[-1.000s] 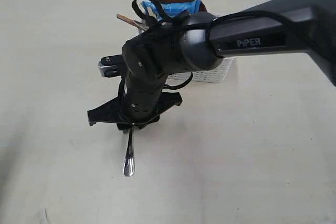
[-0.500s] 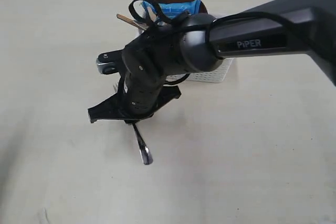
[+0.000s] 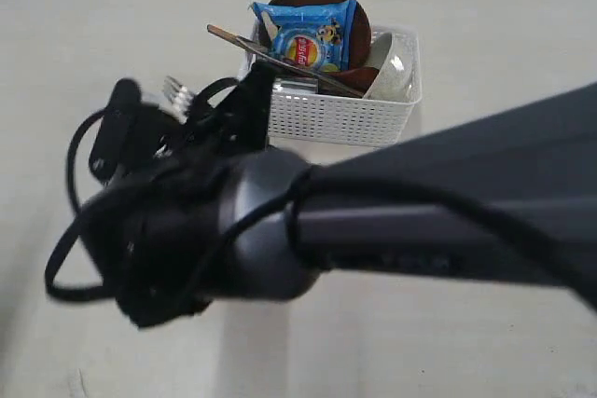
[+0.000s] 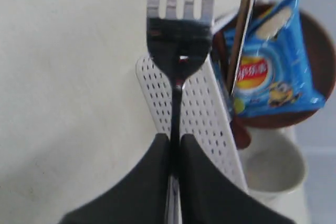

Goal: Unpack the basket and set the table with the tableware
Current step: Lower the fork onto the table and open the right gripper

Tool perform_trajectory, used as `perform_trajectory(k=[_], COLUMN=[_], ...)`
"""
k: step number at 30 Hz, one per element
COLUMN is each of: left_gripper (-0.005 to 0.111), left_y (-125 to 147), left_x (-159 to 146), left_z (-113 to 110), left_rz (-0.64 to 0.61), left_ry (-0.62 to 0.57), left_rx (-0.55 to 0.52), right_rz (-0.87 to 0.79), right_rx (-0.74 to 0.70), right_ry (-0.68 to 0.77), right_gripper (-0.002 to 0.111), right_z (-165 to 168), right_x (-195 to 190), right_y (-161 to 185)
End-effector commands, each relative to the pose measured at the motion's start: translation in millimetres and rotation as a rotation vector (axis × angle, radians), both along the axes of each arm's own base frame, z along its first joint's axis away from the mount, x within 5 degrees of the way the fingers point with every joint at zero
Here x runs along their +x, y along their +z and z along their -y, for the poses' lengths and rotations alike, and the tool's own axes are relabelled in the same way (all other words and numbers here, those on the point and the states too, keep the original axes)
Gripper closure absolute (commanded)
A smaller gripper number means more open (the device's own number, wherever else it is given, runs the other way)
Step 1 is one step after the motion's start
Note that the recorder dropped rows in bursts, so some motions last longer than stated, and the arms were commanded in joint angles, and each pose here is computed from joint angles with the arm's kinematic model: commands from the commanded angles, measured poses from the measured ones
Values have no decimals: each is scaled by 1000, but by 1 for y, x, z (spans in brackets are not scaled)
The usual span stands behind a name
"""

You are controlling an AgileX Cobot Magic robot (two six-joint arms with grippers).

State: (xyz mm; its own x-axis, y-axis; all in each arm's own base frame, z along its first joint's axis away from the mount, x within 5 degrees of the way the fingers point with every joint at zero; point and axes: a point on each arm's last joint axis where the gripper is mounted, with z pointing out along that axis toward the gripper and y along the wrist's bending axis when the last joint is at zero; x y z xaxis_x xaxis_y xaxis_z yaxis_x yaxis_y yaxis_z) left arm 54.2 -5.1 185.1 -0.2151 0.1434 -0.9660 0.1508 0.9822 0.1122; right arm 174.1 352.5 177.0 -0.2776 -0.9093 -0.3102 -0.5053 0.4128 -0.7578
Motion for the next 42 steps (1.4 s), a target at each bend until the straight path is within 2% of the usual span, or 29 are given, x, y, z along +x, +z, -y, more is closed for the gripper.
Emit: perform_trajectory(k=[1, 4, 9, 13, 18, 20, 25, 28, 32, 36, 39, 42], left_gripper=[107, 107, 107, 107, 107, 107, 107, 107, 107, 107, 107, 107], left_y=[-1, -1, -1, -1, -1, -1, -1, -1, -1, -1, -1, -1], left_x=[0, 0, 0, 0, 0, 0, 0, 0, 0, 0, 0, 0], left_z=[0, 0, 0, 0, 0, 0, 0, 0, 0, 0, 0, 0], left_rz=[1, 0, 0, 0, 0, 0, 0, 0, 0, 1, 1, 1], left_ry=[0, 0, -1, -1, -1, -1, -1, -1, -1, -1, -1, -1], left_rx=[-4, -12, -9, -9, -9, -9, -9, -9, -9, -7, -7, -7], right_rz=[117, 107, 99, 92, -14, -54, -67, -68, -113, -167, -225, -394], right_rx=[-227, -342, -440, -449, -436, -438, -438, -434, -385, -262, -121, 51], right_ry=[167, 223, 228, 230, 251, 257, 240, 237, 208, 214, 230, 162], right_gripper=[109, 109, 109, 109, 108, 101, 68, 63, 65, 66, 68, 77], right_z=[-15, -19, -17, -17, -16, -16, -14, -14, -13, -16, -18, -14], right_x=[-16, -20, -20, -19, -24, -26, -27, -27, -30, -34, -33, -15], right_y=[-21, -44, -65, -70, -78, -81, -81, -80, -76, -54, -29, -5])
